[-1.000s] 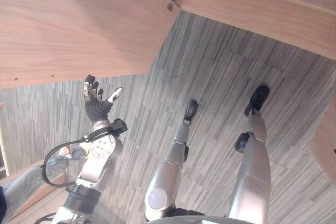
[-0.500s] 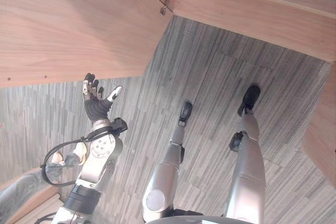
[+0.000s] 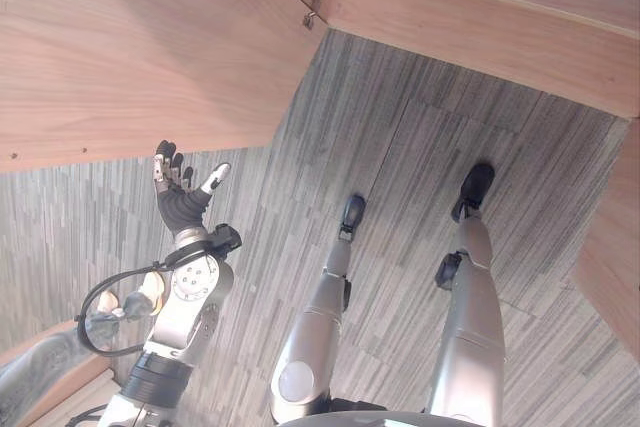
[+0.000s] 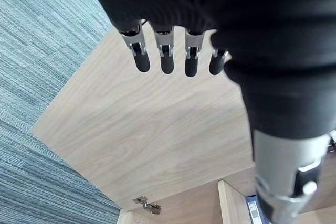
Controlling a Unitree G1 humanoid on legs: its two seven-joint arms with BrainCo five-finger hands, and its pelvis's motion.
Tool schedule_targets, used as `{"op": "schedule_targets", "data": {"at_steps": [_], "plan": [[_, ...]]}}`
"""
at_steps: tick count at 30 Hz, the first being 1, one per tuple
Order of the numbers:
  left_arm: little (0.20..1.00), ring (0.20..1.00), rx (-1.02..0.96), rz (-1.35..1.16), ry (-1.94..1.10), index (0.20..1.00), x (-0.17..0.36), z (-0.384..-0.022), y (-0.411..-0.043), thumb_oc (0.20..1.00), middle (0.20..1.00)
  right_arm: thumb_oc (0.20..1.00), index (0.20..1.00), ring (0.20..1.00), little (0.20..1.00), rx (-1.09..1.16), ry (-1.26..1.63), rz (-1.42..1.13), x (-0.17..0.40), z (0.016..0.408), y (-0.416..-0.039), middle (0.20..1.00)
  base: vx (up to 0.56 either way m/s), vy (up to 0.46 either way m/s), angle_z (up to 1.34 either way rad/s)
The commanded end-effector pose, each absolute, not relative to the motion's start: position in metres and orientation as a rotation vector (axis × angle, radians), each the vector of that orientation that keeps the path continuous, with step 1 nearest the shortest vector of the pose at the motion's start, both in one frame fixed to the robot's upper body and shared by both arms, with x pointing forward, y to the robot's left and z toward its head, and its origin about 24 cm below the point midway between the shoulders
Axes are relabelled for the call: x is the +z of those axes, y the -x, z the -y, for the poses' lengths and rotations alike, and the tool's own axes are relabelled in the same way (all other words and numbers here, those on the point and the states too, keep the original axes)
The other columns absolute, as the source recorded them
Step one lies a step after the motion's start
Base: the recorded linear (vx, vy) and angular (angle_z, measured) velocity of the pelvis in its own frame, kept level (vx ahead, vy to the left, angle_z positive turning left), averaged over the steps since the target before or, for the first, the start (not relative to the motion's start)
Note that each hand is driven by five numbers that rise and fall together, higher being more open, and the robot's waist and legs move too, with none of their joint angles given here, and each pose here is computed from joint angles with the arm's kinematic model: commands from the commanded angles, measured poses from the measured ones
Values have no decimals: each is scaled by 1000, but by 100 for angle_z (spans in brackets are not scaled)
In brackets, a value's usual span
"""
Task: Put the empty folder in the office cabinet
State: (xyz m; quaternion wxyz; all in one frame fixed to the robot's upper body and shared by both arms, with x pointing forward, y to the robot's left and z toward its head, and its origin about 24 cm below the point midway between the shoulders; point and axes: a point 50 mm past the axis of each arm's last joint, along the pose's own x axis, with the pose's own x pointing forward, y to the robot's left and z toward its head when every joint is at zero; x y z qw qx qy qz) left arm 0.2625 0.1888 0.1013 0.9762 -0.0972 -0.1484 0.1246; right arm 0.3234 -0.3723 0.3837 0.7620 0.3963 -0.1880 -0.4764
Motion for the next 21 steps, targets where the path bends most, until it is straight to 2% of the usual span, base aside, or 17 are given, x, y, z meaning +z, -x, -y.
{"op": "schedule_targets", "data": {"at_steps": [1,13,21], "plan": [[1000,1000,292,396,168,1000,119,-208,-252,1000,1000,200,200,200,200,-1067,-703,445,386,373,-322,200,-3,1,-4],[1000,1000,282,400,163,1000,119,-209,-252,1000,1000,200,200,200,200,-985,-705,470,394,360,-331,200,1,0,0],[1000,1000,236,429,133,1000,124,-210,-252,1000,1000,200,200,200,200,-756,-474,513,418,321,-349,200,0,0,0]]}}
